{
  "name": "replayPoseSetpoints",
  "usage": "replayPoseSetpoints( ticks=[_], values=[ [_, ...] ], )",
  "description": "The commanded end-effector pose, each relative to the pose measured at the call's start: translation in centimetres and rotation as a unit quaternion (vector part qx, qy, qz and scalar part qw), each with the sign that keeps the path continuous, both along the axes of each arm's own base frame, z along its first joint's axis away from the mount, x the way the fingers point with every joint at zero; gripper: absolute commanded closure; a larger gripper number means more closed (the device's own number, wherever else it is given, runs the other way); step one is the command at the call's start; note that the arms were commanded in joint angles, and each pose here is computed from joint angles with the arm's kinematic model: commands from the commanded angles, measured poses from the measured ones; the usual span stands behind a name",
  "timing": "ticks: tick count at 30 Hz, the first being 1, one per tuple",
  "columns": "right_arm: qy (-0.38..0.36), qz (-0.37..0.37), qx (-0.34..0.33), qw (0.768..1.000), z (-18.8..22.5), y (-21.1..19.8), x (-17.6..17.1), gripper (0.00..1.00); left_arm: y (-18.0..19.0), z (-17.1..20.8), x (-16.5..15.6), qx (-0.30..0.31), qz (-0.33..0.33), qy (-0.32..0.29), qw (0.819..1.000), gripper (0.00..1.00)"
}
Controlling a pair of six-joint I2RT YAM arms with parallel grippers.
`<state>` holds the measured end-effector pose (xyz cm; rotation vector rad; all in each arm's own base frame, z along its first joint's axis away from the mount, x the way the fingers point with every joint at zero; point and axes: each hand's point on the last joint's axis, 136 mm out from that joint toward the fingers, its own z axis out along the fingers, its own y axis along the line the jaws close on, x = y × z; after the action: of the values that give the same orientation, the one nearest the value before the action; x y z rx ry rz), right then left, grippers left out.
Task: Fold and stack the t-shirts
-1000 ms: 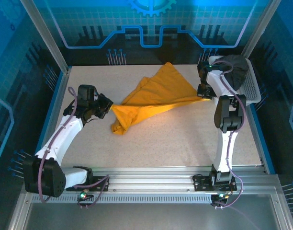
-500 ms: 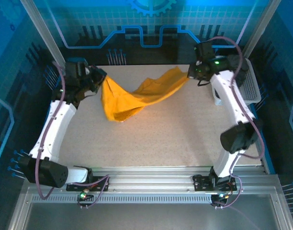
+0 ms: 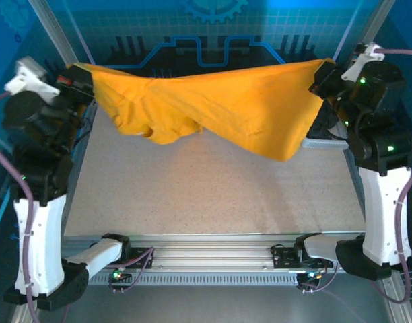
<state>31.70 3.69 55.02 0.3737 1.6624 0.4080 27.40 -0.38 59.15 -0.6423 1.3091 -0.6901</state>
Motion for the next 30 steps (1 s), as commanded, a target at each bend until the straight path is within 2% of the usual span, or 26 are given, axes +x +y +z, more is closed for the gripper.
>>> replayPoseSetpoints(
  ticks=[1, 5, 10, 14, 17, 20, 23, 27, 30],
  values=[
    [0.0, 0.021, 0.028, 0.999, 0.1, 0.6, 2.3, 1.0, 0.6, 0.5, 2.0, 0.023, 0.023, 0.013, 0.999, 1.0],
    [0.016, 0.07, 0.05, 0.996, -0.9, 2.4, 5.6, 1.0, 0.7, -1.8, 7.2, -0.008, -0.007, 0.074, 0.997, 1.0],
    [0.064, 0.143, 0.09, 0.984, -3.9, 5.6, 11.0, 1.0, 2.4, -6.2, 14.7, -0.092, -0.062, 0.126, 0.986, 1.0],
    [0.097, 0.176, 0.108, 0.974, -5.8, 7.4, 14.7, 1.0, 3.8, -8.0, 19.4, -0.13, -0.099, 0.134, 0.977, 1.0],
    [0.102, 0.175, 0.109, 0.973, -6.3, 7.6, 16.7, 1.0, 4.5, -7.0, 21.3, -0.139, -0.118, 0.113, 0.977, 1.0],
    [0.08, 0.167, 0.1, 0.977, -5.0, 7.0, 17.5, 1.0, 5.2, -3.8, 21.4, -0.134, -0.126, 0.071, 0.98, 1.0],
    [0.063, 0.151, 0.104, 0.981, -3.7, 5.4, 17.8, 1.0, 5.0, 1.1, 19.4, -0.125, -0.137, 0.02, 0.982, 1.0],
    [0.048, 0.118, 0.103, 0.987, -2.2, 2.5, 16.6, 1.0, 3.9, 6.3, 13.2, -0.113, -0.123, -0.027, 0.986, 1.0],
    [0.056, 0.089, 0.094, 0.99, -2.8, 0.7, 15.2, 1.0, 3.2, 5.6, 8.1, -0.096, -0.07, -0.014, 0.993, 1.0]
  ],
)
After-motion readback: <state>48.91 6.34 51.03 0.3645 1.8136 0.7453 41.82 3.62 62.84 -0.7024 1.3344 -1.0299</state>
